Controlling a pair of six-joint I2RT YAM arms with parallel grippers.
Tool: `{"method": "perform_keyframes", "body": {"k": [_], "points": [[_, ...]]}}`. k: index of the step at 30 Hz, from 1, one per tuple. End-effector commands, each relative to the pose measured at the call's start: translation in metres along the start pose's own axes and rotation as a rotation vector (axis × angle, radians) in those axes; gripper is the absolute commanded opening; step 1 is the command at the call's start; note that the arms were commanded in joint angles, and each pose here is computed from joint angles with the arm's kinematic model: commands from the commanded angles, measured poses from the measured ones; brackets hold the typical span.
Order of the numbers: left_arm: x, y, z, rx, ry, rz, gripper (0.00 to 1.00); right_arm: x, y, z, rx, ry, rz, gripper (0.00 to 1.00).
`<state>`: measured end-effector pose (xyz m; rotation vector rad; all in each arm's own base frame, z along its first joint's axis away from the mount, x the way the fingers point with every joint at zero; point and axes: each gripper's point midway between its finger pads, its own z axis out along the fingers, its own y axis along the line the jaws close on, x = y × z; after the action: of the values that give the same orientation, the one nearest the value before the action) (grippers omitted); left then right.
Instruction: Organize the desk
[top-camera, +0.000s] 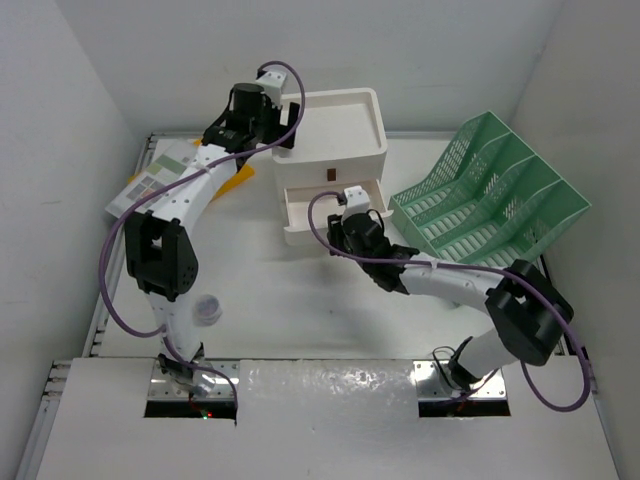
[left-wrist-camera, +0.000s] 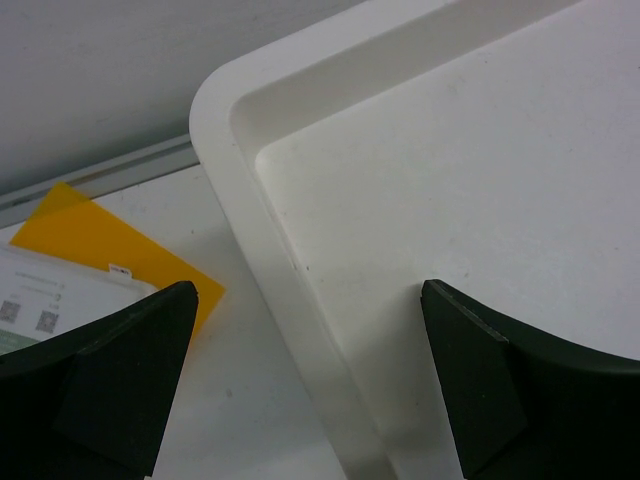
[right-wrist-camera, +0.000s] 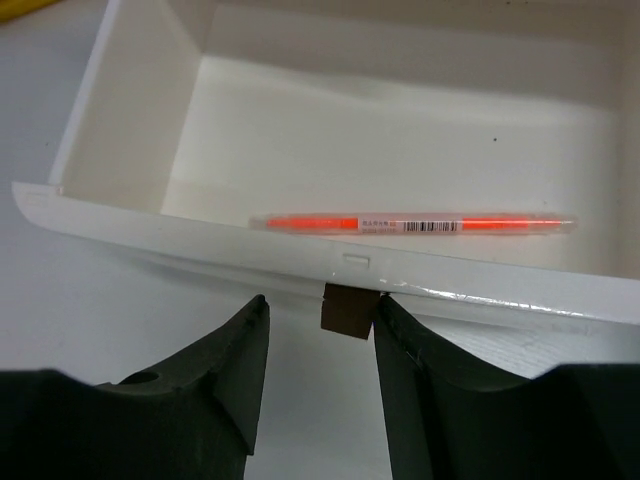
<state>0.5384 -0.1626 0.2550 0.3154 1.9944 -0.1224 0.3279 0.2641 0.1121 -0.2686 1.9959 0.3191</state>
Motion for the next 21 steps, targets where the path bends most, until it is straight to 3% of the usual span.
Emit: {"method": "perform_keyframes", "body": {"k": [1,7,11,21], "points": [[0.017,-0.002,0.005,0.017,0.043,-0.002,0.93,-0.036,0.017,0.01,-0.024,-0.057,0.05,0.44],[0.019,-0.002,0.001,0.034,0.046,0.009,0.91,-0.027,0.024,0.031,-0.046,0.033,0.111,0.39],[0.023,0.001,0.002,0.037,0.053,0.017,0.85,-0.048,0.022,0.036,-0.026,-0.052,0.127,0.32],[0.034,0.005,0.008,0.06,0.069,0.014,0.84,-0.081,0.001,0.074,0.043,-0.181,0.174,0.32]]}}
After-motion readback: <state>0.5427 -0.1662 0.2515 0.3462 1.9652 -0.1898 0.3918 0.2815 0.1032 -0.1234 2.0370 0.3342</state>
